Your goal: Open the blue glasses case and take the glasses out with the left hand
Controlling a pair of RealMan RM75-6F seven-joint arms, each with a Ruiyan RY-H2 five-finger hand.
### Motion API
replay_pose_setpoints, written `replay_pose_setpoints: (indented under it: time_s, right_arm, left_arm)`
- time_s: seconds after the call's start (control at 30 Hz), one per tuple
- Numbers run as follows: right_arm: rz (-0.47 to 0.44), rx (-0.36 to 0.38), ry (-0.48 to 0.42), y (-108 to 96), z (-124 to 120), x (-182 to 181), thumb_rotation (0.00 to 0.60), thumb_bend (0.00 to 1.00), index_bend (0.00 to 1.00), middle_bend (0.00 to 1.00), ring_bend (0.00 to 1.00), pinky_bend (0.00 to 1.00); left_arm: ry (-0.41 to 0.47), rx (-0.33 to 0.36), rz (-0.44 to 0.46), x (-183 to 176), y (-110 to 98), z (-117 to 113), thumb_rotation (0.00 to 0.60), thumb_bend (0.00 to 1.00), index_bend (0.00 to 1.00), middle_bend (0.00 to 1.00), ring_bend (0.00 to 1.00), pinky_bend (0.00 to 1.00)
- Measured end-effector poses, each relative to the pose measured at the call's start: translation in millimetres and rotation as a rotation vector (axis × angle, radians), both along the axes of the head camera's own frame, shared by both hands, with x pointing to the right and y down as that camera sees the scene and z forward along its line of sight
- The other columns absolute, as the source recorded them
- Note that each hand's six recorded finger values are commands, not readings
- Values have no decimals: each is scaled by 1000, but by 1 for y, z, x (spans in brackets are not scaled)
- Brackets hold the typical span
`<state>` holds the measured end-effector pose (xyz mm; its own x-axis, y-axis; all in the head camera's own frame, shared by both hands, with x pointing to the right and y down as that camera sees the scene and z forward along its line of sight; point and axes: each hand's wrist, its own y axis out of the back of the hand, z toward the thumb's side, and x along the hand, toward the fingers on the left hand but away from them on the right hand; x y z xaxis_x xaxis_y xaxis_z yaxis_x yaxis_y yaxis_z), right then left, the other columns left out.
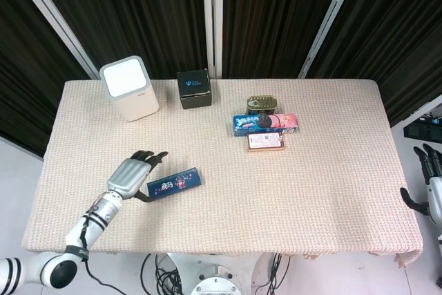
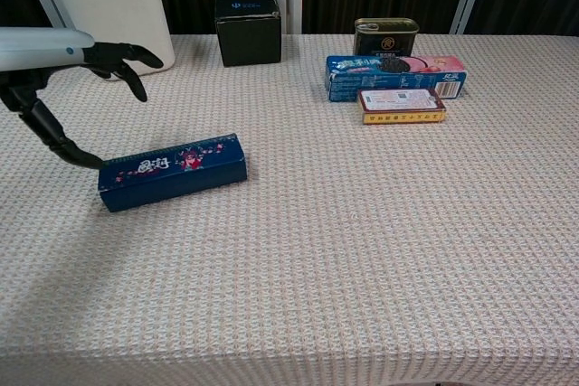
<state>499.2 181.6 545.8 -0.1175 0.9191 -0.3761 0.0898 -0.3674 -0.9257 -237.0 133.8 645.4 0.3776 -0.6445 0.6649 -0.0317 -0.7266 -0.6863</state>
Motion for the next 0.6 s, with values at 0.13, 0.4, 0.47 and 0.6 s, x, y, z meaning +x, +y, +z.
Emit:
replay_pose_setpoints:
  time_s: [0.13, 0.4, 0.47, 0.6]
  right_arm:
    - [-5, 5, -7, -1, -3, -2, 600, 269, 0, 0, 0, 0]
    - [17, 24, -2, 0, -12, 5, 600, 270, 0, 0, 0, 0]
    - [17, 23, -4, 0, -12, 5, 600, 271, 0, 0, 0, 0]
    - [16, 10, -4, 1, -9, 5, 600, 272, 0, 0, 0, 0]
  left_arm:
    - [-17, 5, -10, 20, 7, 8, 600, 145, 90, 205, 121, 193]
    - [-11, 17, -38, 57, 12, 20, 600, 168, 97, 202, 141, 230]
    - [-16, 20, -42, 60, 10, 23, 600, 185, 97, 202, 144, 231]
    - [-24, 21, -53, 62, 7, 27, 600, 205, 99, 206, 153, 242]
